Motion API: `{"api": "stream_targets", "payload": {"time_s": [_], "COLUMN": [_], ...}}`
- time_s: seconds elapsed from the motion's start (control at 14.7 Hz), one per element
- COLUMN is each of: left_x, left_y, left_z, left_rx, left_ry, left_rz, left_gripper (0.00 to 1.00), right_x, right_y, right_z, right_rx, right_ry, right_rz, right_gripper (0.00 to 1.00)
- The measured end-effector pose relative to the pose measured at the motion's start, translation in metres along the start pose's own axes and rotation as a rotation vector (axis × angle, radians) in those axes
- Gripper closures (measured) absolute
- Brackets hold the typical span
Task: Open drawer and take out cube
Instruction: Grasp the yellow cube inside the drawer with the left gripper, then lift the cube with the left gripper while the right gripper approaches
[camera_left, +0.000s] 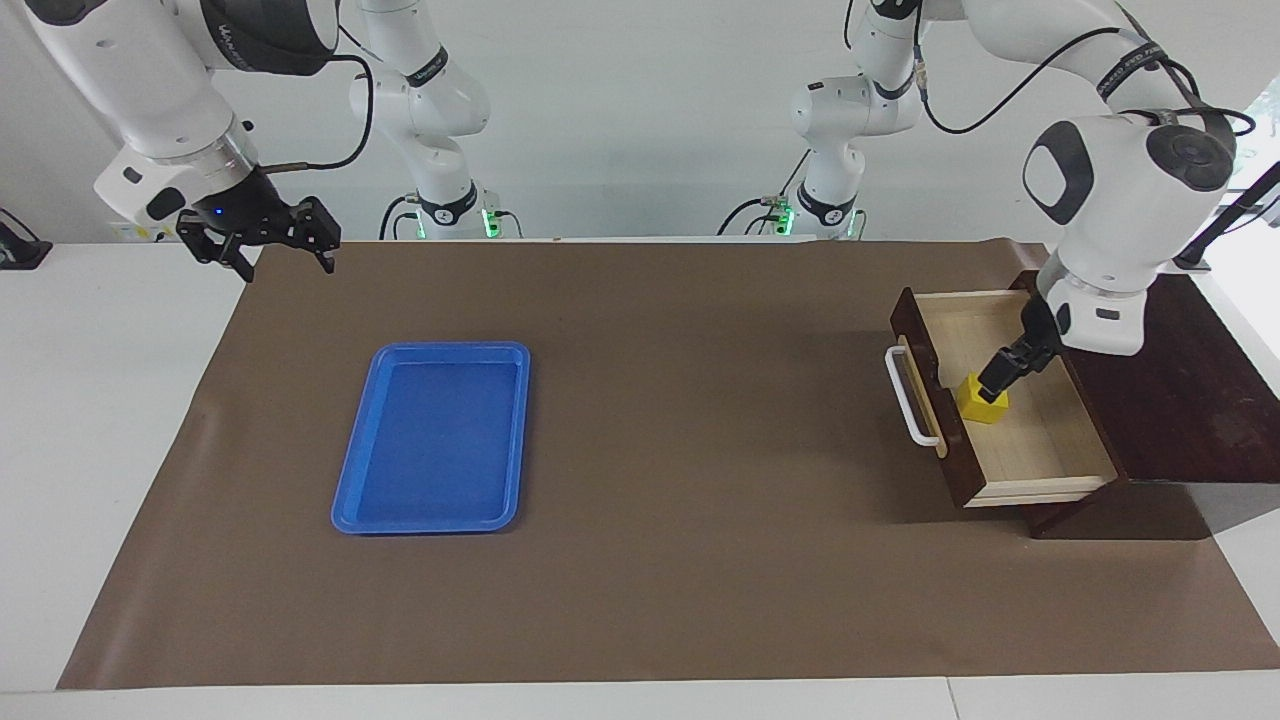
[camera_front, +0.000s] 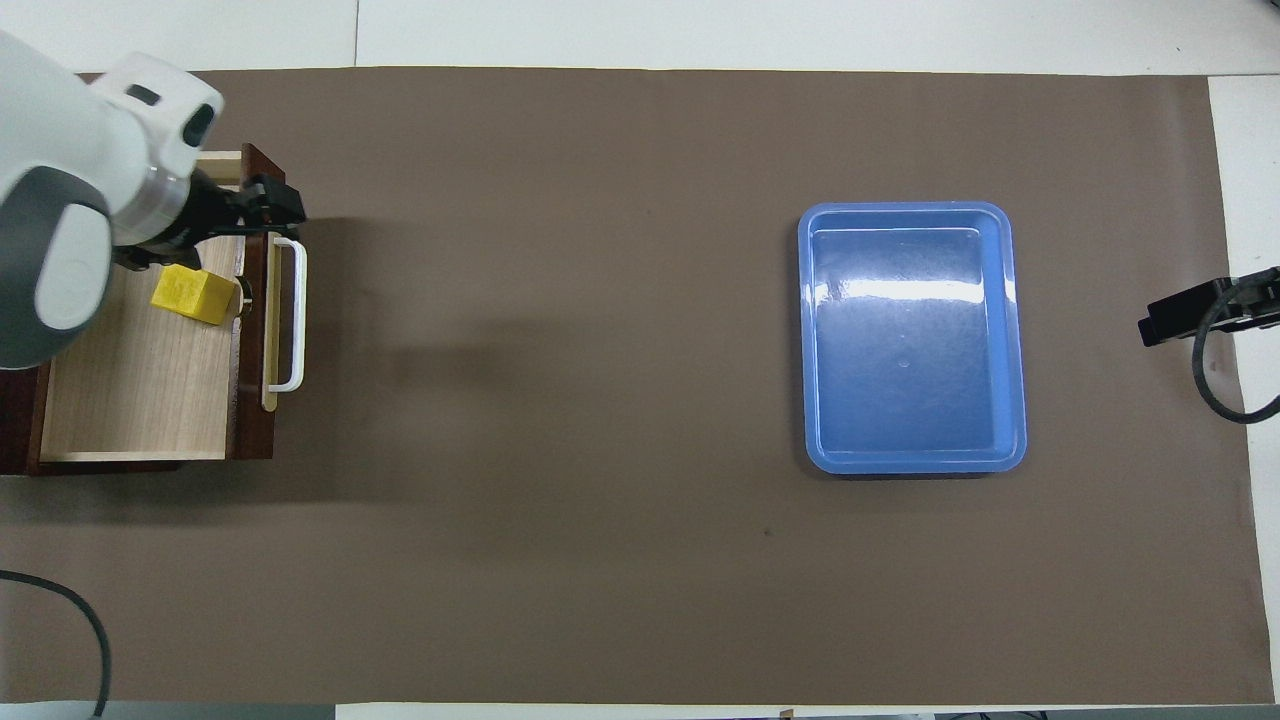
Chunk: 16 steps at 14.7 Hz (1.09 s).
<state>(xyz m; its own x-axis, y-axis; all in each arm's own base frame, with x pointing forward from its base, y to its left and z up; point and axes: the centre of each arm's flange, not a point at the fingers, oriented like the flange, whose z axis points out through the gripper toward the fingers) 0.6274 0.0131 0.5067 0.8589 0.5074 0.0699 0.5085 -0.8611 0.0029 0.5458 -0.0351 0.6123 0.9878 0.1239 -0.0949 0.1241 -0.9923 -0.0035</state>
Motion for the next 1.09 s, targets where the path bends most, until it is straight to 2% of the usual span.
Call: {"api": "stream_targets", "payload": {"time_s": [0.27,0.48,0.82,0.88,1.02,1.09], "left_x": [-0.009,-0.015,-0.022,-0.023,-0.025,-0.025], "left_y": [-0.013,-0.017,-0.016,-0.014,-0.011,-0.011], "left_z": [0.05,0.069,0.073,0.072,0.071,0.069], "left_rx": [-0.018,-0.022,-0.016,-0.018,-0.021,-0.023], "left_ry": [0.023,0.024,0.014,0.014,0.016,0.018], "left_rz": [-0.205,-0.347,-0.402,-0.417,-0.43,-0.431], "left_gripper": [0.0,0.0,0.0,0.07,0.34,0.44], "right_x": [0.0,0.0,0.0,0.0,0.001,0.002], "right_y": [0.0,0.0,0.0,0.0,-0.013,-0.029], "right_z": [0.0,0.0,0.001,0.003,0.012,0.018], "right_rx": [0.0,0.0,0.0,0.001,0.044,0.076], "right_ry": [0.0,0.0,-0.002,-0.006,-0.024,-0.042], "right_rz": [0.0,0.0,0.026,0.06,0.21,0.303], "right_gripper": [0.0,0.0,0.0,0.0,0.0,0.0]}}
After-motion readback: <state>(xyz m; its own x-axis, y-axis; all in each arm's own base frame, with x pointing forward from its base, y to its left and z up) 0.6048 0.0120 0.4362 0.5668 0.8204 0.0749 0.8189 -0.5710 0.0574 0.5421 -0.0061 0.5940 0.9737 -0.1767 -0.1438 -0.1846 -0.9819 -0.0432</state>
